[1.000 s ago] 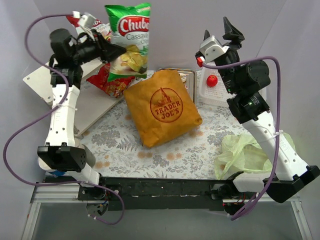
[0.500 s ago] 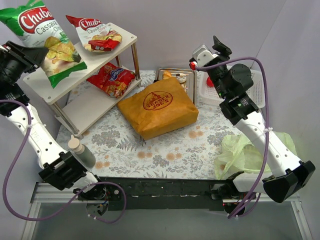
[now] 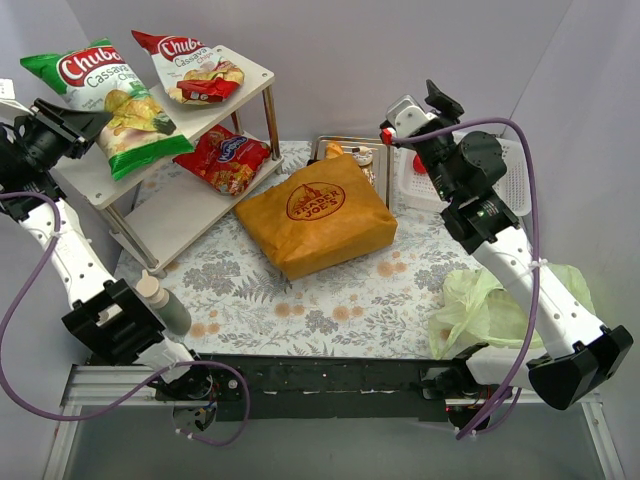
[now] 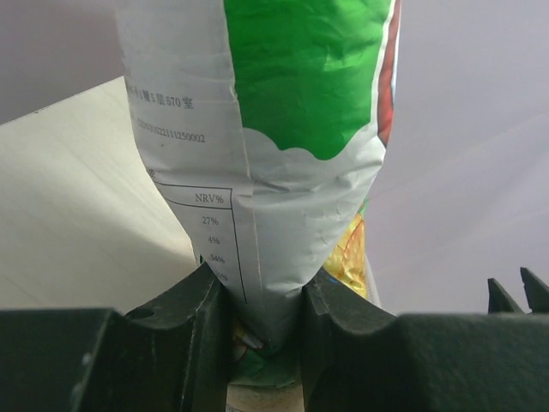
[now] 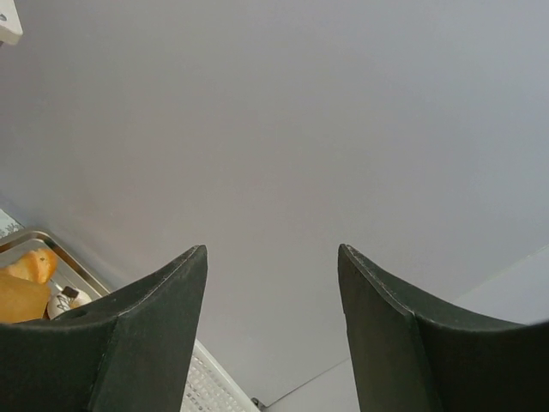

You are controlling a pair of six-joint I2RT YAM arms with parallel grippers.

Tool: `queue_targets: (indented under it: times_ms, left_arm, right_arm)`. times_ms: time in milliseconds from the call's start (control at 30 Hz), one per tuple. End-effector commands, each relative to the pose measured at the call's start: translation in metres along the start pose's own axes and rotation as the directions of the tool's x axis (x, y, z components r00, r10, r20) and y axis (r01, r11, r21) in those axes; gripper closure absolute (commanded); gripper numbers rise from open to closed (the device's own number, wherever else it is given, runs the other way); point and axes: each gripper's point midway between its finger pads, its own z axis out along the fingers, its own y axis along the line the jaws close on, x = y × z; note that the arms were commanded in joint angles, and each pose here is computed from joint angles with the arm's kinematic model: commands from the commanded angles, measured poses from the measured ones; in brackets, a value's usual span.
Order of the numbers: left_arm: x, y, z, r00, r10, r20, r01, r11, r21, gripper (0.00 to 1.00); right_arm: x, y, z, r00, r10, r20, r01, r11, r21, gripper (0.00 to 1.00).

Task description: Untie the knot of the grocery bags and take out the mixed food

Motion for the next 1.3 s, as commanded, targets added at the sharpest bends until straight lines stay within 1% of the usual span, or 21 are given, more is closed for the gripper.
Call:
queue_targets:
  times_ms: [0, 67, 100, 133, 200, 233, 267, 433, 467, 533, 567, 733, 867, 900, 967, 1067, 1133, 1200, 1233, 1267]
  left_arm:
    - [-0.009, 0.012, 0.007, 1.0, 0.014, 0.021, -0.014, 1.0, -0.001, 0.94]
    - [-0.007, 0.02, 0.009, 1.0, 0.016, 0.021, -0.016, 1.0, -0.006, 0.86]
    - [-0.007, 0.026, 0.01, 1.0, 0.015, 0.019, -0.014, 1.0, -0.011, 0.66]
    - [-0.006, 0.032, 0.012, 1.0, 0.001, 0.023, 0.0, 1.0, -0.029, 0.51]
    - [-0.01, 0.042, 0.013, 0.999, 0.001, 0.049, 0.003, 0.997, -0.073, 0.34]
    - [-0.012, 0.044, 0.013, 0.998, 0.026, 0.059, -0.021, 0.996, -0.084, 0.27]
    - [-0.013, 0.044, 0.013, 0.997, 0.039, 0.063, -0.034, 0.996, -0.087, 0.24]
    - [-0.019, 0.047, 0.012, 0.993, 0.09, 0.08, -0.08, 0.989, -0.126, 0.2]
    - [-0.022, 0.044, 0.011, 0.991, 0.104, 0.086, -0.092, 0.987, -0.132, 0.16]
    - [-0.021, 0.044, 0.008, 0.989, 0.12, 0.082, -0.107, 0.983, -0.149, 0.04]
    - [-0.022, 0.039, 0.006, 0.986, 0.139, 0.09, -0.124, 0.98, -0.154, 0.02]
    - [-0.02, 0.022, -0.001, 0.985, 0.159, 0.073, -0.146, 0.978, -0.148, 0.02]
    - [-0.034, 0.002, -0.008, 0.959, 0.266, 0.101, -0.243, 0.95, -0.196, 0.02]
    - [-0.04, -0.001, -0.012, 0.945, 0.308, 0.111, -0.276, 0.931, -0.238, 0.02]
    - [-0.044, -0.007, -0.016, 0.931, 0.346, 0.118, -0.304, 0.912, -0.274, 0.02]
    - [-0.053, -0.017, -0.029, 0.894, 0.426, 0.139, -0.359, 0.867, -0.346, 0.02]
    - [-0.065, -0.032, -0.041, 0.85, 0.497, 0.172, -0.402, 0.825, -0.397, 0.02]
    - [-0.077, -0.047, -0.048, 0.813, 0.547, 0.199, -0.435, 0.798, -0.418, 0.02]
    - [-0.084, -0.064, -0.051, 0.786, 0.576, 0.223, -0.462, 0.788, -0.407, 0.02]
    - [-0.086, -0.075, -0.05, 0.773, 0.589, 0.236, -0.484, 0.788, -0.382, 0.02]
  right_arm:
    - [-0.003, -0.014, -0.007, 1.0, 0.012, -0.001, -0.012, 1.0, 0.026, 0.31]
    - [-0.003, -0.014, -0.008, 1.0, 0.008, -0.003, -0.008, 1.0, 0.021, 0.31]
    - [-0.002, -0.014, -0.008, 1.0, 0.004, -0.007, -0.004, 1.0, 0.019, 0.31]
    - [-0.001, -0.014, -0.007, 1.0, 0.003, -0.009, -0.003, 1.0, 0.016, 0.31]
    - [0.001, -0.015, -0.007, 1.0, 0.003, -0.014, -0.003, 1.0, 0.019, 0.31]
    - [0.001, -0.015, -0.007, 1.0, 0.005, -0.017, -0.005, 1.0, 0.018, 0.31]
    - [0.001, -0.016, -0.007, 1.0, 0.008, -0.016, -0.008, 1.0, 0.019, 0.31]
    - [0.004, -0.014, -0.006, 1.0, 0.009, -0.02, -0.008, 1.0, 0.013, 0.31]
    - [0.004, -0.014, -0.006, 1.0, 0.008, -0.021, -0.008, 1.0, 0.011, 0.31]
    - [0.004, -0.013, -0.007, 1.0, 0.01, -0.018, -0.01, 1.0, 0.009, 0.31]
    - [0.004, -0.013, -0.007, 1.0, 0.01, -0.018, -0.01, 1.0, 0.009, 0.31]
    - [0.011, -0.007, -0.01, 0.999, 0.002, -0.038, -0.002, 1.0, -0.008, 0.3]
    - [0.016, -0.005, -0.013, 0.999, 0.008, -0.052, -0.008, 1.0, -0.008, 0.29]
    - [0.017, -0.004, -0.014, 0.999, 0.009, -0.052, -0.01, 1.0, -0.012, 0.29]
    - [0.019, 0.001, -0.015, 0.998, 0.025, -0.058, -0.026, 0.999, -0.022, 0.29]
    - [0.026, 0.018, -0.018, 0.995, 0.062, -0.081, -0.069, 0.994, -0.084, 0.28]
    - [0.03, 0.031, -0.022, 0.992, 0.085, -0.095, -0.097, 0.987, -0.129, 0.28]
    - [0.04, 0.053, -0.027, 0.983, 0.128, -0.131, -0.152, 0.969, -0.196, 0.28]
    - [0.044, 0.061, -0.028, 0.978, 0.143, -0.152, -0.174, 0.96, -0.22, 0.28]
    - [0.053, 0.076, -0.031, 0.964, 0.18, -0.196, -0.227, 0.942, -0.248, 0.27]
